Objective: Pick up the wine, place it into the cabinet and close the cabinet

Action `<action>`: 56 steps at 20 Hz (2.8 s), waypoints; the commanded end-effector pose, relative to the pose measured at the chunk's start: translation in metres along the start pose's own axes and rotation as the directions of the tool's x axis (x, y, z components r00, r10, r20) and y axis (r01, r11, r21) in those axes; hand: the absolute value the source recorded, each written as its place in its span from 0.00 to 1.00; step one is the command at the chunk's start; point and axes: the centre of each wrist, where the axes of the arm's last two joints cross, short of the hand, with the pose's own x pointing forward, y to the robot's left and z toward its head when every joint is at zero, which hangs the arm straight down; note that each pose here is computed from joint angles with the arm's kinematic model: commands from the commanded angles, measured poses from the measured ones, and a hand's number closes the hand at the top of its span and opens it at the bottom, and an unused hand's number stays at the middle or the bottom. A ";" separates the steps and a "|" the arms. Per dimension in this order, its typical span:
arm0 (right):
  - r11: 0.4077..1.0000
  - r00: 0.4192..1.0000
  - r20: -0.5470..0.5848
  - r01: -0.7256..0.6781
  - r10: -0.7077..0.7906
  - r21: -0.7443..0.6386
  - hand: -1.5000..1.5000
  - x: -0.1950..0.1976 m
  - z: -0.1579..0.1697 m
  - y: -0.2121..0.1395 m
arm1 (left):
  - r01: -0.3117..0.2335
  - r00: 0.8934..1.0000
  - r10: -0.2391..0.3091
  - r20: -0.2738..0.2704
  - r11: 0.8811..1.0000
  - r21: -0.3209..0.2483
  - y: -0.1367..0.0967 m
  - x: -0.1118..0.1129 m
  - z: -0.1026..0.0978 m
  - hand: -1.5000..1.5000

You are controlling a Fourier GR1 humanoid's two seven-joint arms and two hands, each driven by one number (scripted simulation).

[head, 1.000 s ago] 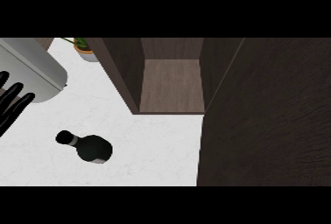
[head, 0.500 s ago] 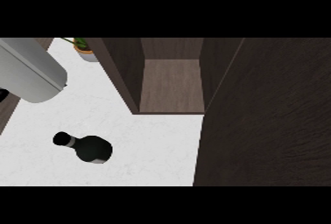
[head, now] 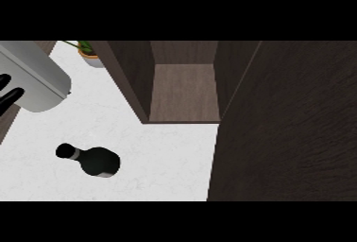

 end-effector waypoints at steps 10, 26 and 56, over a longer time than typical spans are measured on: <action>0.998 0.998 0.042 0.049 -0.051 0.047 0.00 0.027 0.022 0.009 | 0.016 1.000 -0.014 -0.018 0.995 0.101 0.015 -0.029 -0.029 0.00; 0.997 0.997 0.065 0.029 -0.034 0.067 0.00 0.050 0.008 0.010 | 0.093 0.990 -0.076 -0.122 0.986 0.139 0.049 -0.109 -0.008 0.00; 0.998 0.998 0.052 0.025 -0.027 0.055 0.00 0.054 0.018 0.005 | 0.075 0.969 -0.029 -0.244 0.980 0.182 0.104 -0.252 0.017 0.00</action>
